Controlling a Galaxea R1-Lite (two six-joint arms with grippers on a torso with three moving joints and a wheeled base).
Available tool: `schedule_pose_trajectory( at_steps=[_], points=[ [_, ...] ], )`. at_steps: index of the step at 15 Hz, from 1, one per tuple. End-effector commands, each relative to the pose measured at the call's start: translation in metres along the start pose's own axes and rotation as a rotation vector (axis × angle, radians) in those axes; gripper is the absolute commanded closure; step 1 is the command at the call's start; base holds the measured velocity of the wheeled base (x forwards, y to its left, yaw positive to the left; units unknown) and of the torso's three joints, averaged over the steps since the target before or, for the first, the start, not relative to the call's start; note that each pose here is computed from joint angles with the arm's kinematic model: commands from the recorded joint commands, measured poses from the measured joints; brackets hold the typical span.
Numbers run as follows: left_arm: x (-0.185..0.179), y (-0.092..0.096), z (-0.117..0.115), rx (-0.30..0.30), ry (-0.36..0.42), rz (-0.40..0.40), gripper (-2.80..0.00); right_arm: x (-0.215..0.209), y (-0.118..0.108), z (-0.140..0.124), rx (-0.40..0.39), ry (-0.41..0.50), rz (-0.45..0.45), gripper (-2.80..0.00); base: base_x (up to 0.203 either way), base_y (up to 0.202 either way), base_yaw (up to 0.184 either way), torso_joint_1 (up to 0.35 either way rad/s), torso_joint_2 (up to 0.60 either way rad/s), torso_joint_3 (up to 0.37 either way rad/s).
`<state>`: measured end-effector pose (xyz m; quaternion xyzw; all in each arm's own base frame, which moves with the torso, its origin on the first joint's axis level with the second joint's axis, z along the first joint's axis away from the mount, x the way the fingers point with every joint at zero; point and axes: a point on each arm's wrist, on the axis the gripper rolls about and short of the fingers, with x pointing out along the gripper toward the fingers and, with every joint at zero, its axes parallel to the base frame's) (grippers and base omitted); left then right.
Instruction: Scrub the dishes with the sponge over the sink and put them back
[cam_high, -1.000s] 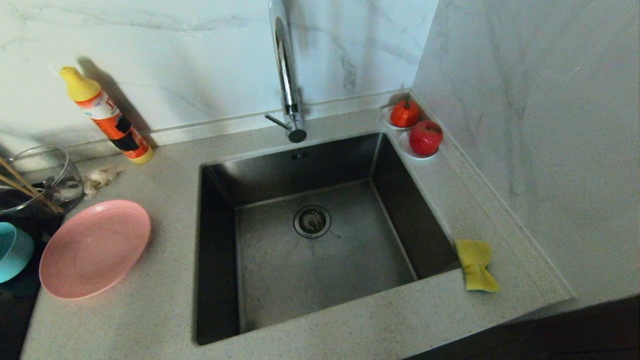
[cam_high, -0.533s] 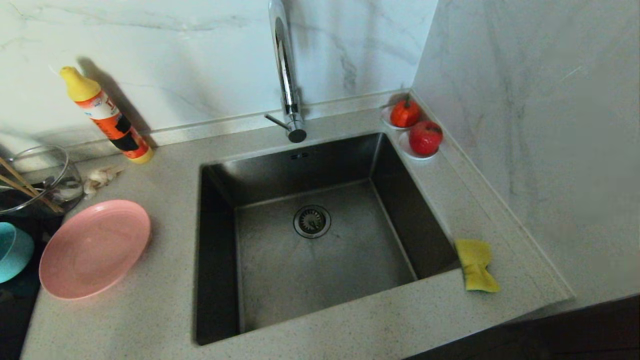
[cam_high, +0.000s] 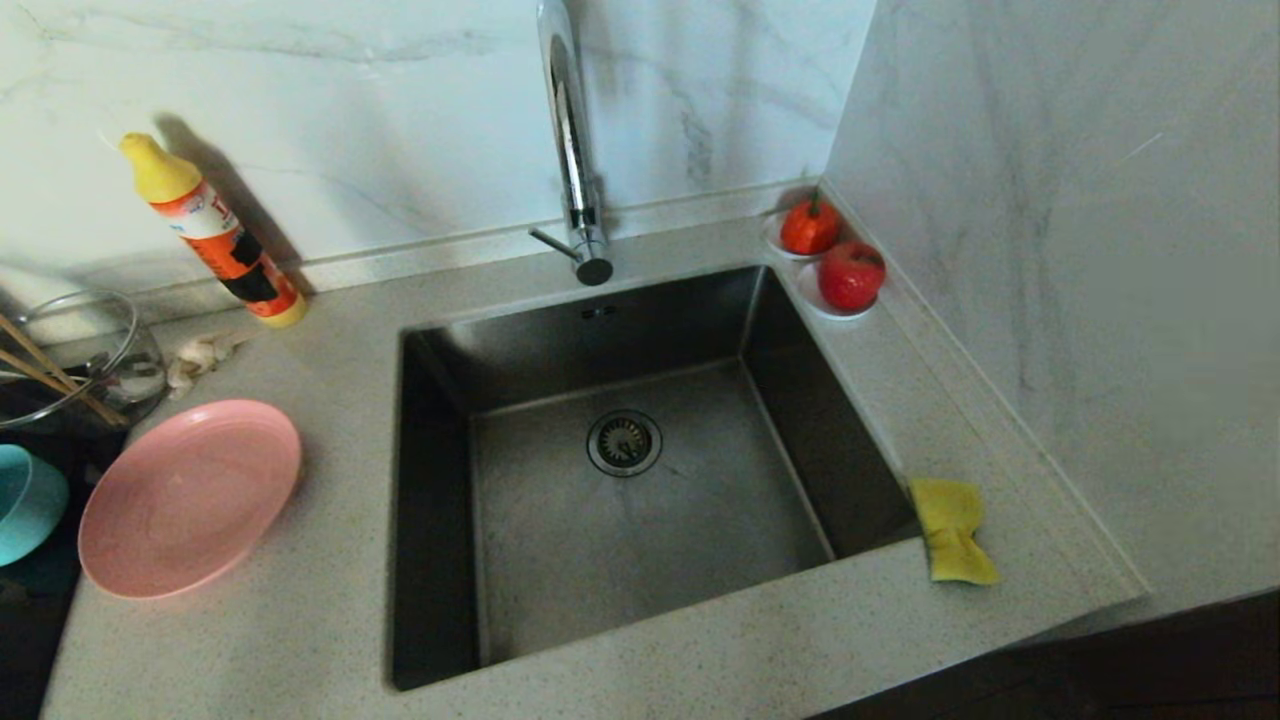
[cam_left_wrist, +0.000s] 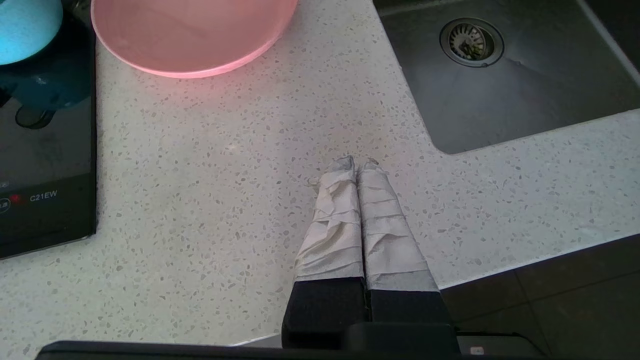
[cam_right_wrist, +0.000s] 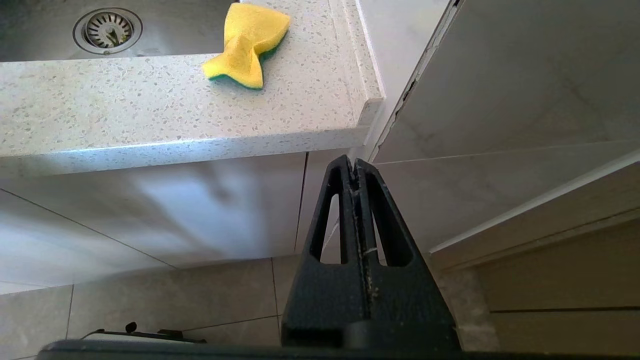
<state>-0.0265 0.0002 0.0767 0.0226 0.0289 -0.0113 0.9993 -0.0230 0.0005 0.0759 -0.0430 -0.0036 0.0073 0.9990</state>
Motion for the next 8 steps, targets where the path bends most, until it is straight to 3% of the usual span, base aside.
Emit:
schedule_pose_trajectory(
  at_steps=[1, 8],
  points=[
    [0.0000, 0.0000, 0.0000, 0.001, 0.000, 0.000, 0.00, 0.0003, -0.0001, 0.0003, 0.006, 0.007, 0.001, 0.00, 0.000, 0.000, 0.000, 0.000, 0.00, 0.000],
    [0.0000, 0.0000, 0.0000, 0.000, 0.000, 0.000, 0.00, -0.0009, 0.0000, -0.0005, 0.047, 0.041, -0.002, 0.00, 0.000, 0.000, 0.000, 0.000, 0.00, 0.000]
  ],
)
